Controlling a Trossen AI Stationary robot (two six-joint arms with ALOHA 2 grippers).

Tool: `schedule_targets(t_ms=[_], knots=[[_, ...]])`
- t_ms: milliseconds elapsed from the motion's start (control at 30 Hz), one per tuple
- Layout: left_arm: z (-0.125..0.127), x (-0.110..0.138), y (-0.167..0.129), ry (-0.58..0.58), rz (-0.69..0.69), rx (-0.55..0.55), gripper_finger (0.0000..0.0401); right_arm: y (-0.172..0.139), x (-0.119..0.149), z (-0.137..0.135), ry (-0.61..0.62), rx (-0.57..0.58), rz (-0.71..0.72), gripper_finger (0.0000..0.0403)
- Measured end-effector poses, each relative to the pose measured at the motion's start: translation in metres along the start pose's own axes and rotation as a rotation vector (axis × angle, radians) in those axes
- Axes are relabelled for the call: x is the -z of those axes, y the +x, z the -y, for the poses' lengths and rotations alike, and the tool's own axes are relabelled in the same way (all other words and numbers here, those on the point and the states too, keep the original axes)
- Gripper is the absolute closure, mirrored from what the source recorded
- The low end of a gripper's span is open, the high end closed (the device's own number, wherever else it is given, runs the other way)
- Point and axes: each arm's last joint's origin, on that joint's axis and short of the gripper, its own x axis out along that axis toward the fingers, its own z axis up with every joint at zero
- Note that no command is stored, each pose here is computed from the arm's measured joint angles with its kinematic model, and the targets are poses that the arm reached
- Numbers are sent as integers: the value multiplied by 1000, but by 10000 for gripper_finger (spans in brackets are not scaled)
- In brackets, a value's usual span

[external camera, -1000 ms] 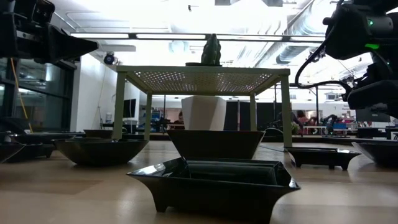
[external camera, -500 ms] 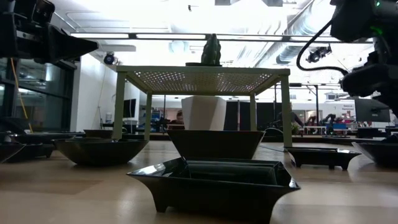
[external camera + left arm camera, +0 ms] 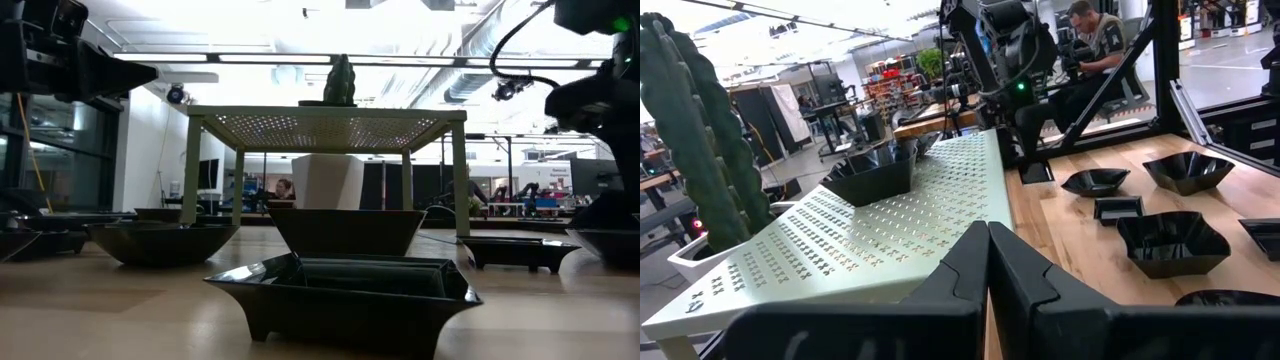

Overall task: Pick & Place Mini shaped plates
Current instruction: Put the square plate on the shelf

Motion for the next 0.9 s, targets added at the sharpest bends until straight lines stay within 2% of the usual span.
schedule_targets(t_ms=[233,600,900], knots=[[0,0,0,0,0,0,401,-8,4,3,-51,-71,-8,402],[0,0,0,0,0,0,401,-24,7,3,-189,-257,5,402],[-1,0,0,0,-5,-40,401,-38,6,-9,-311,-495,87,402]])
